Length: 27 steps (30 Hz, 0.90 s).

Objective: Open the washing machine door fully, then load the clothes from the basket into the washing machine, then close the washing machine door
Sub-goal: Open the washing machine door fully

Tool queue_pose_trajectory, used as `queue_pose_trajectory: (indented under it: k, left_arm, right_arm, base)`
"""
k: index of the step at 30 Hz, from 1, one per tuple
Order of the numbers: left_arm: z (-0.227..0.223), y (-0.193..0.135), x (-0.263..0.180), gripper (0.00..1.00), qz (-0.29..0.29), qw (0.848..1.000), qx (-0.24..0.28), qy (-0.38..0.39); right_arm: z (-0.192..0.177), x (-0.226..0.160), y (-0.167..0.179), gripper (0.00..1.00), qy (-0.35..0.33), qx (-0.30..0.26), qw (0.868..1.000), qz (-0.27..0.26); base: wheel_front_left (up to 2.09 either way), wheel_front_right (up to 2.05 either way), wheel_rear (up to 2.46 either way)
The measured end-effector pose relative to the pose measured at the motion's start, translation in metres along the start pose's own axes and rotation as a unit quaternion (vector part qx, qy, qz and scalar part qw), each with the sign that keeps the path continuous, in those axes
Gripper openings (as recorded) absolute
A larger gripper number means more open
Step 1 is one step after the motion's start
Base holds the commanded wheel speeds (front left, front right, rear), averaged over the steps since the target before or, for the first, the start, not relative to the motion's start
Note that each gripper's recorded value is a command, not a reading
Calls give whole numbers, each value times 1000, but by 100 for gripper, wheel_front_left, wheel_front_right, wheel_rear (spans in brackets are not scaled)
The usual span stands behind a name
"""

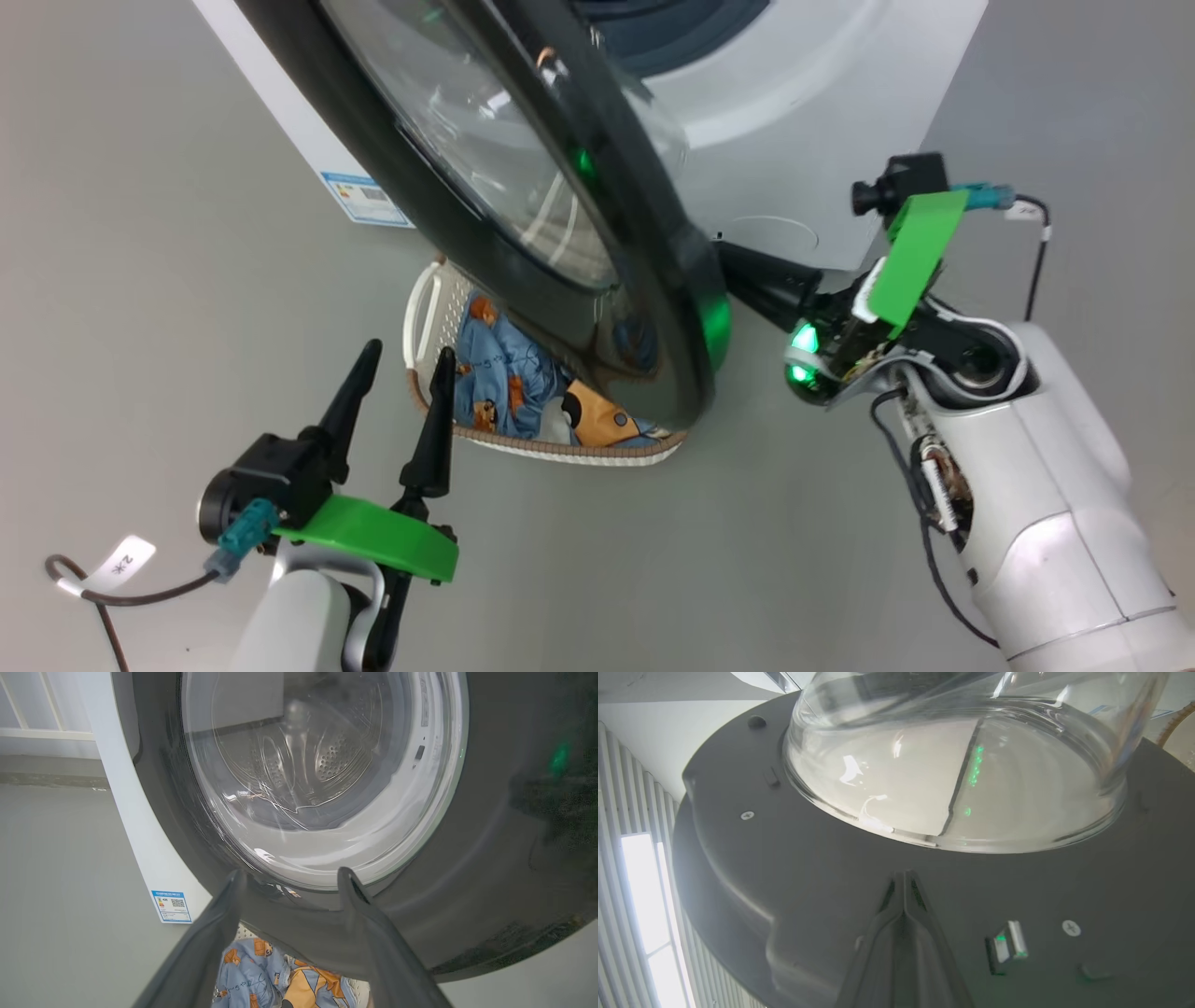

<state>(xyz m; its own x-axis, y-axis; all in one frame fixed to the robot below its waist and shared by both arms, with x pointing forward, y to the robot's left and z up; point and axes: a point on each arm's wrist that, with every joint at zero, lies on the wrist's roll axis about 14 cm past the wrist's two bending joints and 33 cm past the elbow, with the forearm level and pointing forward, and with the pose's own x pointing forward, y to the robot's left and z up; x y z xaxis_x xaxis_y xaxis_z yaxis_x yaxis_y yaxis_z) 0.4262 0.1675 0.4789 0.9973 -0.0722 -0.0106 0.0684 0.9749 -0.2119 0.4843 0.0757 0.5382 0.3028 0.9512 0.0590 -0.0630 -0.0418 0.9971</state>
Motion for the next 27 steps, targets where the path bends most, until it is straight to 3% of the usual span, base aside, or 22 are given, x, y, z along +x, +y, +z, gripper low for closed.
queue_pose_trajectory:
  k: [17, 27]
  left_arm:
    - [11, -6, -22, 100, -4, 1000, 3, -11]
    - [11, -9, -22, 100, -7, 1000, 2, -12]
  right_arm:
    - [-64, 24, 10, 0, 47, 25, 999, 4]
    - [-69, 26, 7, 0, 39, 37, 999, -1]
  base:
    - [0, 0, 0]
    - [0, 0, 0]
